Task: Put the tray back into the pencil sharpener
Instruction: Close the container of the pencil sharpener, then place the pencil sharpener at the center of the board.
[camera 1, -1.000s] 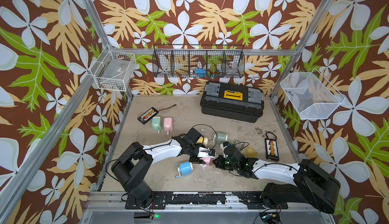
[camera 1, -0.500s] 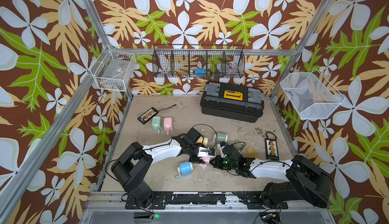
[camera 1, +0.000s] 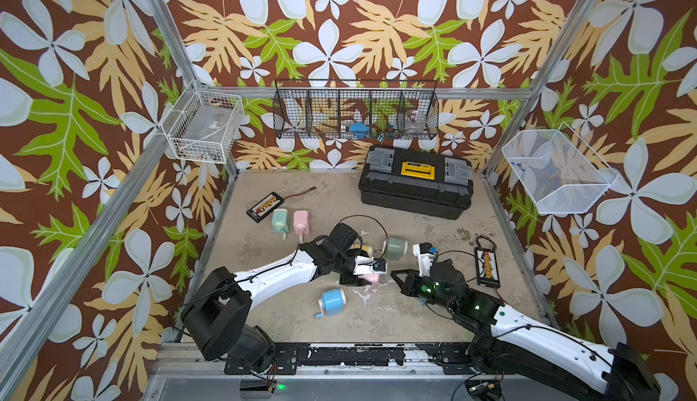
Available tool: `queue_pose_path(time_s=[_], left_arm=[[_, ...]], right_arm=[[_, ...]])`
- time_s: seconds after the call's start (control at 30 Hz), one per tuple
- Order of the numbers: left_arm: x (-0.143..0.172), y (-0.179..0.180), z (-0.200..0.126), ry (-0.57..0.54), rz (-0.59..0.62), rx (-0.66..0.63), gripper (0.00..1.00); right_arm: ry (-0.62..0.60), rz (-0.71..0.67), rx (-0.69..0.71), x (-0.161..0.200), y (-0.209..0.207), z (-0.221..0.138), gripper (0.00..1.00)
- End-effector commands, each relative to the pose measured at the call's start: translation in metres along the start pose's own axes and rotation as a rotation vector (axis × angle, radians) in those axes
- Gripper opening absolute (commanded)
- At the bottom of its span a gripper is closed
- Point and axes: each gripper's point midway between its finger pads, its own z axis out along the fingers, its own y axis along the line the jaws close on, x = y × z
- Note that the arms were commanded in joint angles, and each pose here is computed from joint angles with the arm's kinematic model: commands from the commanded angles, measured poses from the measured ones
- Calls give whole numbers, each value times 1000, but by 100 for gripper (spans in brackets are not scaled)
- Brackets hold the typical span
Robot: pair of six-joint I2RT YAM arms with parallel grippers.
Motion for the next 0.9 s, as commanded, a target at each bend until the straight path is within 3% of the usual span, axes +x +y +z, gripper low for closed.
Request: queue_pose_path(time_s=[0.0, 0.13, 0.2, 0.3, 0.47, 0.6, 0.87], left_arm=[[-18, 1, -13, -59, -17, -5, 1], [-34, 3, -34, -101, -43, -47, 0], [-39, 16, -45, -108, -99, -128, 0], [-38, 57, -68, -93, -286, -363, 0], [-37, 91, -102, -135, -540, -583, 0], [-16, 116, -118, -77, -745, -746, 0], [41, 151, -117, 121, -1051, -852, 0]], right_arm=[[-80, -57, 82, -15, -12, -16, 9], [-156, -60, 85, -29, -11, -31, 9], [-176, -56, 88, -32, -11, -35, 9], [-188, -47, 91, -34, -12, -39, 9], [-188, -38, 92, -32, -15, -41, 9], [-191, -39, 91, -32, -15, -44, 9], [-192, -45, 88, -31, -16, -49, 9]])
